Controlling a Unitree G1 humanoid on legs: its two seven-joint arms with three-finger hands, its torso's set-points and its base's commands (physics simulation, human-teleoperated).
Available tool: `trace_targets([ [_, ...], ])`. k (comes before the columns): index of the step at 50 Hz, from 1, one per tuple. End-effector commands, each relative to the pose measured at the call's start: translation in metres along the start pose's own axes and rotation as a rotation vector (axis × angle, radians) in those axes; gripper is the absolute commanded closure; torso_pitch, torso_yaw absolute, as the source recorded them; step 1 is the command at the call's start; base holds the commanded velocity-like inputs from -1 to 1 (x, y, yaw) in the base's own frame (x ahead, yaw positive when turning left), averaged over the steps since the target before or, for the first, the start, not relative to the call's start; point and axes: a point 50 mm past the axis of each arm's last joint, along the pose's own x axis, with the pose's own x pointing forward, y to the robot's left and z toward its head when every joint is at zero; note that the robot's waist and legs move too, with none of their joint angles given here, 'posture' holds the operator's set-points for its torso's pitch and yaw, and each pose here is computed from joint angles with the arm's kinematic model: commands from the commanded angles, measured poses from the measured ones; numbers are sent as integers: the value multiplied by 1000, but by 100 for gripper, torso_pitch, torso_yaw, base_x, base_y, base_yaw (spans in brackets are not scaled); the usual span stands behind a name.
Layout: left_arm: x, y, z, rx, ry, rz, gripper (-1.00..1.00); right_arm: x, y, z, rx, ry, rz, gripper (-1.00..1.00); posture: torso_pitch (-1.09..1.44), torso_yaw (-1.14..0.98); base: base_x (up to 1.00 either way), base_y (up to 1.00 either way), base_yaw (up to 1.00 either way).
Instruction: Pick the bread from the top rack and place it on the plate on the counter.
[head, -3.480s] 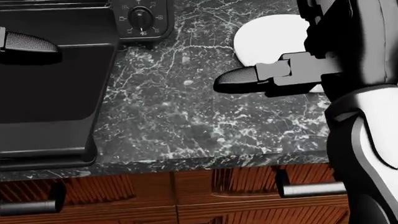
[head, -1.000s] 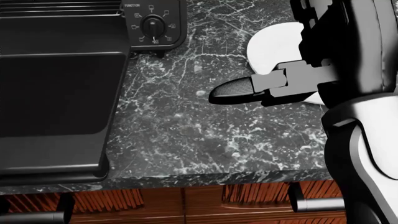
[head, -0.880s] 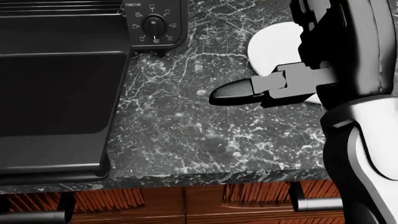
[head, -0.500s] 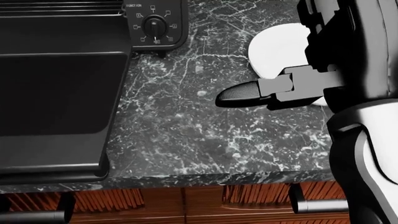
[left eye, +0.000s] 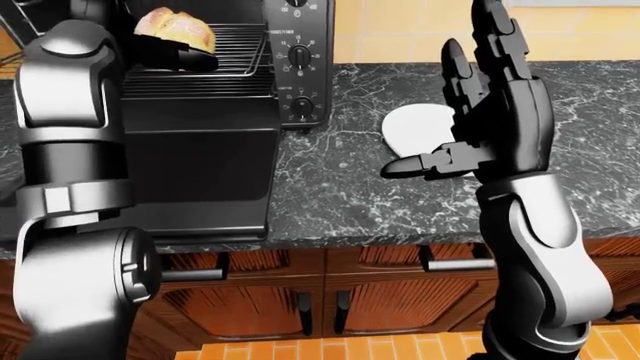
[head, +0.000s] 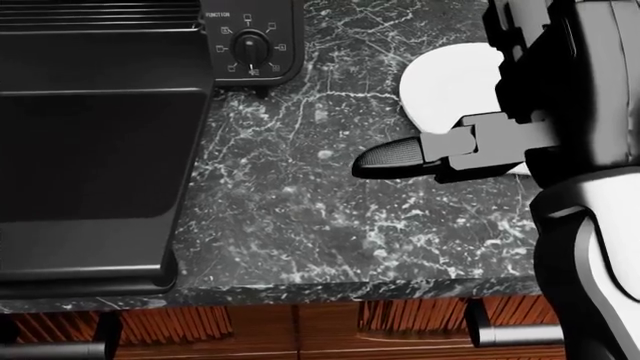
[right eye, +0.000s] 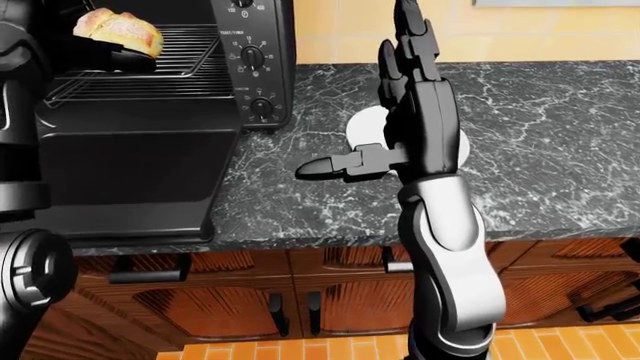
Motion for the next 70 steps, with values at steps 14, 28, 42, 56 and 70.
trace_targets([
  [14, -5, 3, 24, 7, -94, -11, -77, 2, 0, 12, -8, -76, -1, -100, 0, 0, 0, 0, 0],
  [28, -6, 5, 26, 24, -86, -15, -38, 3, 1, 15, -5, -81, 4, -100, 0, 0, 0, 0, 0],
  [42, -7, 6, 27, 44, -86, -15, 38, 0, -1, 15, -7, -81, -1, -100, 0, 0, 0, 0, 0],
  [56, -11, 8, 34, 67, -99, -13, 100, 1, -1, 13, -8, -79, -5, -100, 0, 0, 0, 0, 0],
  [70, -29, 14, 49, 88, -136, 9, 100, 2, 0, 13, -5, -80, -2, -100, 0, 0, 0, 0, 0],
])
